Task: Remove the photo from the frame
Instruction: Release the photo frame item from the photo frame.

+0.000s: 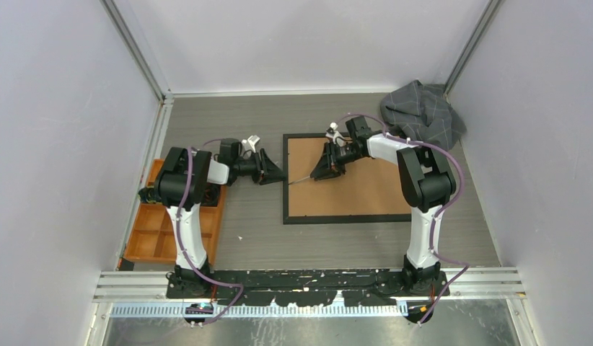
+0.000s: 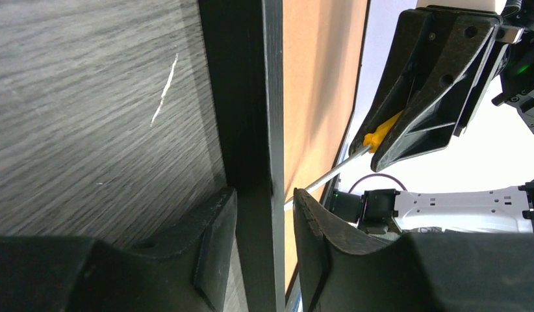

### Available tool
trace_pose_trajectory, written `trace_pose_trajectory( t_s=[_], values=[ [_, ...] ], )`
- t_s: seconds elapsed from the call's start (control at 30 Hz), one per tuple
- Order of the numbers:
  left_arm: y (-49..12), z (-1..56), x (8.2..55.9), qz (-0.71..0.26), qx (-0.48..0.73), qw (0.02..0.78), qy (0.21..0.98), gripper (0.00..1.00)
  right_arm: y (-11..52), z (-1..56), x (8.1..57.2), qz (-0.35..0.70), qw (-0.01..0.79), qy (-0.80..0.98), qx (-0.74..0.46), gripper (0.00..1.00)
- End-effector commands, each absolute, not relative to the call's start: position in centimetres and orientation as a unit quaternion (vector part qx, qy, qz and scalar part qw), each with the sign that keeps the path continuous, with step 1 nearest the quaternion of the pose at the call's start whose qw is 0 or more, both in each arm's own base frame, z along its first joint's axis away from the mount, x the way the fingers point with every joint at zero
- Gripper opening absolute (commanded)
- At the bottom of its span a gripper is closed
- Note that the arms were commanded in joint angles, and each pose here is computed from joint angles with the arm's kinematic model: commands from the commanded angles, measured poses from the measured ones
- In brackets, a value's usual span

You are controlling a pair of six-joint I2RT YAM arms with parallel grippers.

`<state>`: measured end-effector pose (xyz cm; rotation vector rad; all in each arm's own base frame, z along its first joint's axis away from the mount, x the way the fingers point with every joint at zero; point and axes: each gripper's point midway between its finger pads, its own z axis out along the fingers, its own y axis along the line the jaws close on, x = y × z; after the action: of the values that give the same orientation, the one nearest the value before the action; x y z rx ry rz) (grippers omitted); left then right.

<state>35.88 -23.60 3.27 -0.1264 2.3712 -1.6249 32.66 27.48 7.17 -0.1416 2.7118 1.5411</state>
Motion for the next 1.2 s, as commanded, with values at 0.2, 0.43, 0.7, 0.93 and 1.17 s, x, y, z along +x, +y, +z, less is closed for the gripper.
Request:
trace_pose_trajectory(
  t_s=[0.2,0.43,0.7,0.93,1.17],
  values=[
    [-24.2,-3.1,33.8,-0.471,-0.076,0.109,0.872,0.37,30.1,5.3,31.0,0.481,-0.023,0.875,-0.044,0.01],
    [-24.4,-2.8,33.2,-0.457,-0.089,0.113,0.878,0.36,32.7,6.4,29.4,0.474,0.011,0.879,-0.057,0.01],
    [-25.0,-2.8,32.7,-0.459,-0.083,0.107,0.878,0.32,34.3,7.7,31.3,0.431,0.070,0.895,-0.088,0.01],
    [-25.1,-2.8,32.7,-0.461,-0.082,0.105,0.877,0.31,35.4,8.3,33.0,0.371,0.110,0.913,-0.129,0.01],
    [-25.1,-2.7,32.7,-0.457,-0.084,0.108,0.879,0.31,37.9,9.5,30.7,0.317,0.135,0.927,-0.144,0.01]
  ],
)
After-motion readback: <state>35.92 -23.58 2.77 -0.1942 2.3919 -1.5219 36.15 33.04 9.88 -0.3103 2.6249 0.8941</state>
